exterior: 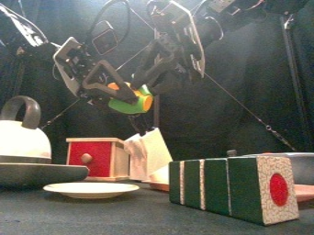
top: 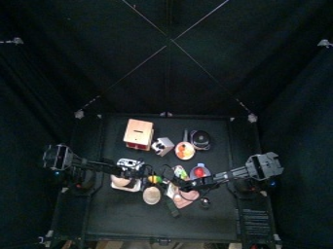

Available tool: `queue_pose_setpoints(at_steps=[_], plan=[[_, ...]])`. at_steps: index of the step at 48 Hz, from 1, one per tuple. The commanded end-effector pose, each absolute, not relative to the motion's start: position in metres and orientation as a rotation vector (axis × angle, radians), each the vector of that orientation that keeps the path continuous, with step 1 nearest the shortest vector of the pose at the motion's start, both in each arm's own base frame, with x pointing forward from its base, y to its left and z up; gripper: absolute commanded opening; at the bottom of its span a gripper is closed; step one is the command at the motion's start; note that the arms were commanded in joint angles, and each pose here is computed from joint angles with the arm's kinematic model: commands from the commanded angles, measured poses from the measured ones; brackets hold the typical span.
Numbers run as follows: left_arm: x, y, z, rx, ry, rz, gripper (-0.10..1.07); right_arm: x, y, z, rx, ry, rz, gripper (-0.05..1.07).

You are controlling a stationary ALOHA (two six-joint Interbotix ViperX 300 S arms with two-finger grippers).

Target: Peel corn husk and drop corn husk

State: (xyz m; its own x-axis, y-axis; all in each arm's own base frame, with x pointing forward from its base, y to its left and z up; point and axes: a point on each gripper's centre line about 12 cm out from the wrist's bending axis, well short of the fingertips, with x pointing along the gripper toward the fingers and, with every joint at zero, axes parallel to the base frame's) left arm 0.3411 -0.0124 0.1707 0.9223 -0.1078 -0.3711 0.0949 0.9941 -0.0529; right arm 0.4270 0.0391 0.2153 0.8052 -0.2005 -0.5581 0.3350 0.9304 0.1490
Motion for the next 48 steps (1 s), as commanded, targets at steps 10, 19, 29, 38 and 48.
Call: queue_pose_setpoints(at_steps=[10, 19, 29, 38, 48], plan=[[0.342, -0.009, 0.183, -0.036, 0.340, -0.095, 0.77, 0.425, 0.038, 0.233, 0.251, 0.527, -0.299, 0.59], [0.342, -0.009, 0.183, -0.036, 0.342, -0.095, 0.77, 0.425, 0.039, 0.233, 0.237, 0.527, -0.304, 0.56], [0.342, -0.009, 0.183, -0.036, 0.342, -0.095, 0.77, 0.424, 0.039, 0.234, 0.239, 0.525, -0.308, 0.48], [0.342, -0.009, 0.182, -0.036, 0.345, -0.094, 0.77, 0.421, 0.037, 0.234, 0.241, 0.525, -0.316, 0.41], [0.341, -0.009, 0.182, -0.035, 0.346, -0.095, 0.77, 0.417, 0.039, 0.237, 0.239, 0.524, -0.319, 0.39]])
